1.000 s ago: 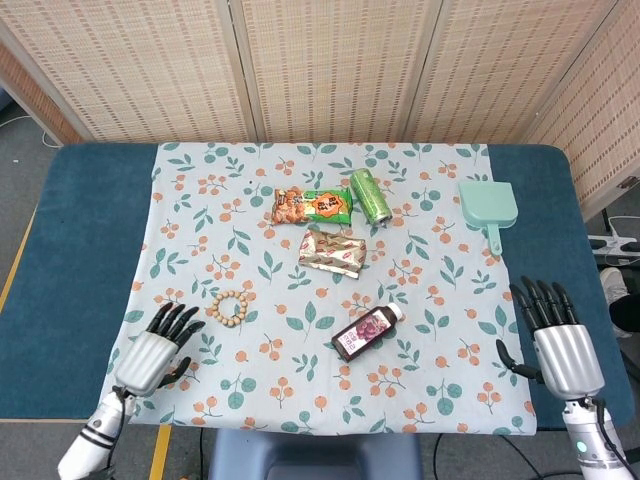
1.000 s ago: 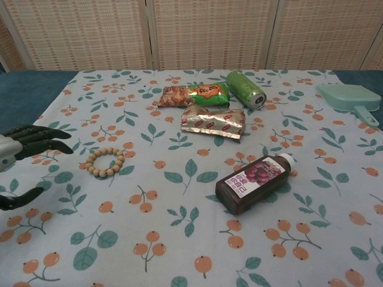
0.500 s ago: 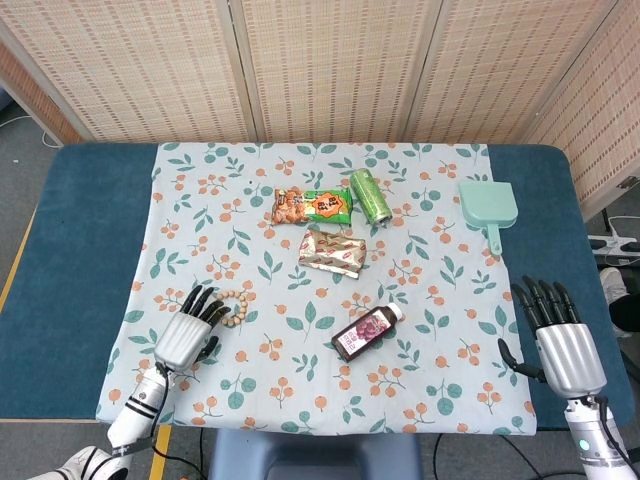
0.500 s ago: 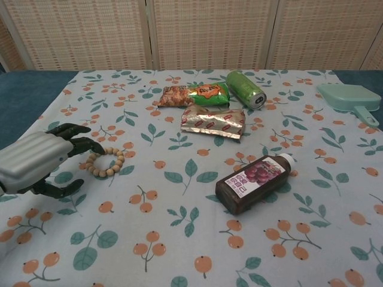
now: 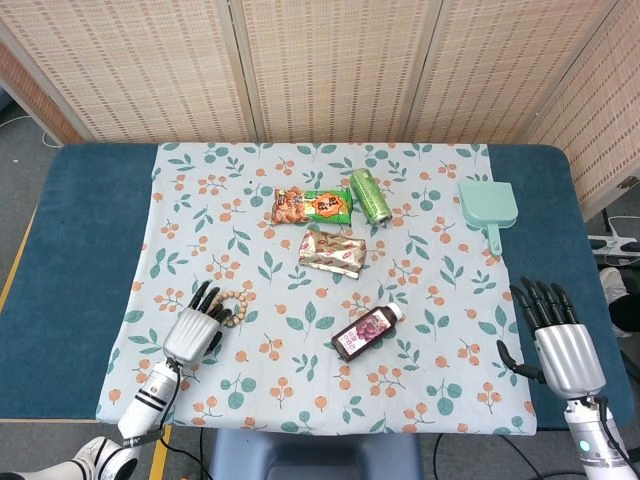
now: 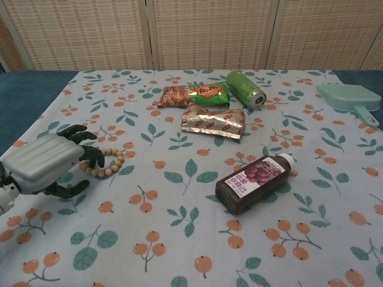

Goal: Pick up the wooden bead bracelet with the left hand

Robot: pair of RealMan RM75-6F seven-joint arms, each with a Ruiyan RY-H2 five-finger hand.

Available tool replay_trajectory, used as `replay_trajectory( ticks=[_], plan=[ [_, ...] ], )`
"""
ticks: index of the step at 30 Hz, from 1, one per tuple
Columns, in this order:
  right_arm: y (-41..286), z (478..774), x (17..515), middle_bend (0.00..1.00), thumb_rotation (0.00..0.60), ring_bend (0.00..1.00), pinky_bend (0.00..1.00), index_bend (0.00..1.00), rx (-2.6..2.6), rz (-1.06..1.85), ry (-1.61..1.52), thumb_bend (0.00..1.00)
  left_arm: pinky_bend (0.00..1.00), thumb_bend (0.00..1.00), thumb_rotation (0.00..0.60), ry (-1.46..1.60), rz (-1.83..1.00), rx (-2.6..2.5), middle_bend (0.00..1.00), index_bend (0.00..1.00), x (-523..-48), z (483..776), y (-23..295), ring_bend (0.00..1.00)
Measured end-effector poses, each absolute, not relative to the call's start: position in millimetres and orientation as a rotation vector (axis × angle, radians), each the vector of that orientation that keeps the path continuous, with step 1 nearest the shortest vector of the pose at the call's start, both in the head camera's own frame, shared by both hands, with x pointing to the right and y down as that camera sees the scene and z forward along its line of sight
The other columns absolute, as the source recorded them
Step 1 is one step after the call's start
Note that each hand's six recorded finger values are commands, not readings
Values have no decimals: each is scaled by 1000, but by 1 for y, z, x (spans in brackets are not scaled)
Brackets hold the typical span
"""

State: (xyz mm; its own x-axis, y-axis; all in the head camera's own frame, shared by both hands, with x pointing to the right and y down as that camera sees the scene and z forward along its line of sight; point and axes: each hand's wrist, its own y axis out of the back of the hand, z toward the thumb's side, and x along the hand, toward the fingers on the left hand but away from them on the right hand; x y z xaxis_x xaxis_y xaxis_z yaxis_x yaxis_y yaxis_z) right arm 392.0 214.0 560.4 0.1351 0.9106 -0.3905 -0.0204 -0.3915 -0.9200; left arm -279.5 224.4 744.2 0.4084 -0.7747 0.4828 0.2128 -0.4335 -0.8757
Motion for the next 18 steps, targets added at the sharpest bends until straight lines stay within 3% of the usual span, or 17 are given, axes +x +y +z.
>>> replay_trajectory(
  ticks=[18],
  plan=[
    [214,561,392,0,250,0,0,0,-1567,1400,-889,349,19,421,600,404,-1262,-1588,548,505,-280,755,224,214]
  ],
)
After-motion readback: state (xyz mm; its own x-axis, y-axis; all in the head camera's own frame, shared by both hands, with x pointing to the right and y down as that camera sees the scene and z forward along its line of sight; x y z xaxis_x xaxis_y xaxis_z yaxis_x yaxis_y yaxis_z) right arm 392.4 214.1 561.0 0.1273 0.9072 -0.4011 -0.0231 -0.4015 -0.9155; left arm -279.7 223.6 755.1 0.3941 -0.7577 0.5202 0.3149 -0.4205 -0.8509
